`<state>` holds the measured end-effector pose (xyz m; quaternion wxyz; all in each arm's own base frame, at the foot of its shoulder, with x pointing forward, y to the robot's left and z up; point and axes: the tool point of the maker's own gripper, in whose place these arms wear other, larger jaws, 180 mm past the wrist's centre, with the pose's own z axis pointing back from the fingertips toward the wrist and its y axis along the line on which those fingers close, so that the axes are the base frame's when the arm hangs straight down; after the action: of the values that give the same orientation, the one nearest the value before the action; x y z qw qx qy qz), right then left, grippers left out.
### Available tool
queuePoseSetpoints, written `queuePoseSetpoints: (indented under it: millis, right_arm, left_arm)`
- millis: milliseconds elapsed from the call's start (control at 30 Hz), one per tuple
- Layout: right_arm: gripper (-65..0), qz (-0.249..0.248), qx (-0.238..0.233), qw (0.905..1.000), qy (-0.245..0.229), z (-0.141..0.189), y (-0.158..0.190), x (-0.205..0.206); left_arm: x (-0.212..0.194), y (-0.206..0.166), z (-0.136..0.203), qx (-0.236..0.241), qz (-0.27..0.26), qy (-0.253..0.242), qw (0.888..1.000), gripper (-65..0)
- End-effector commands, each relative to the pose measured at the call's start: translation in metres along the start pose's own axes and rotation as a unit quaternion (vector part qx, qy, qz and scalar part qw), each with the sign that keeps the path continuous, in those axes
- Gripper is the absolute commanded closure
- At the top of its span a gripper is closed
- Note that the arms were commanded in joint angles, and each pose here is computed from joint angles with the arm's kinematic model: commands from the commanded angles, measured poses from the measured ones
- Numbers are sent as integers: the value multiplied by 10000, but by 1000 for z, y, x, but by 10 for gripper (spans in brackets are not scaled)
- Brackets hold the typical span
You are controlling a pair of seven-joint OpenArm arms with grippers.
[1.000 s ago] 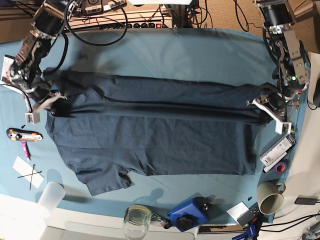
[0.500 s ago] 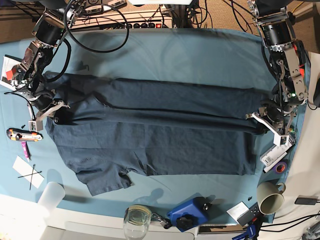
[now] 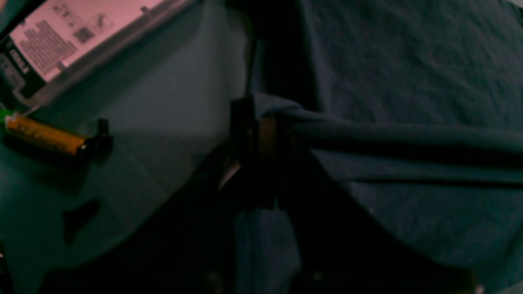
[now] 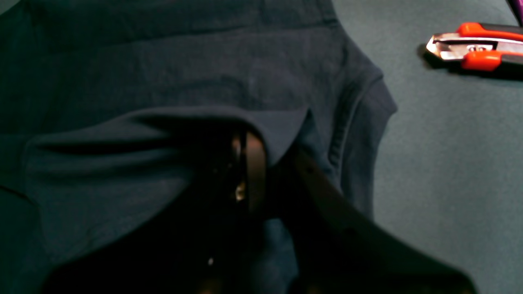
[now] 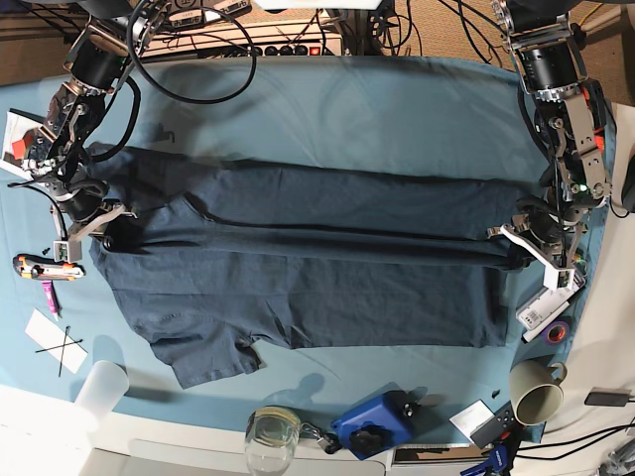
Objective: Fold the T-shirt properly
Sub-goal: 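Open both grippers and raise them off the folded shirt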
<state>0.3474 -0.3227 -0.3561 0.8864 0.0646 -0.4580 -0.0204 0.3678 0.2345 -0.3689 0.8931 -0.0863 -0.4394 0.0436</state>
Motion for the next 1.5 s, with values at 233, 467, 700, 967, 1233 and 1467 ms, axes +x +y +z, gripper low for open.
queuePoseSetpoints:
  millis: [233,467,700,967,1233,1467]
  right_arm:
    - [0,79,-68,9987,-498,3,-6,39]
    - [-127,219,80,9983,-531,3,0,41]
    - [-160,87,217,9986,-470,8,0,44]
    - [-159,217,335,9955,-857,42,7,85]
    - [-159,-69,232,9953,-934,67,-9,90]
    - [-181,-322,98,9957,-868,80,-25,76]
  left_arm:
    - [26,3,3,28,-47,-376,9993,0]
    - [40,-11,2,-317,-373,-514,9975,-243]
    - [55,-15,-1,-329,-442,-237,9982,-281]
    - [65,-21,18,-739,-69,49,9972,-281]
    - [41,4,47,-877,460,29,9951,-281]
    - [5,13,81,-834,477,163,9952,-281]
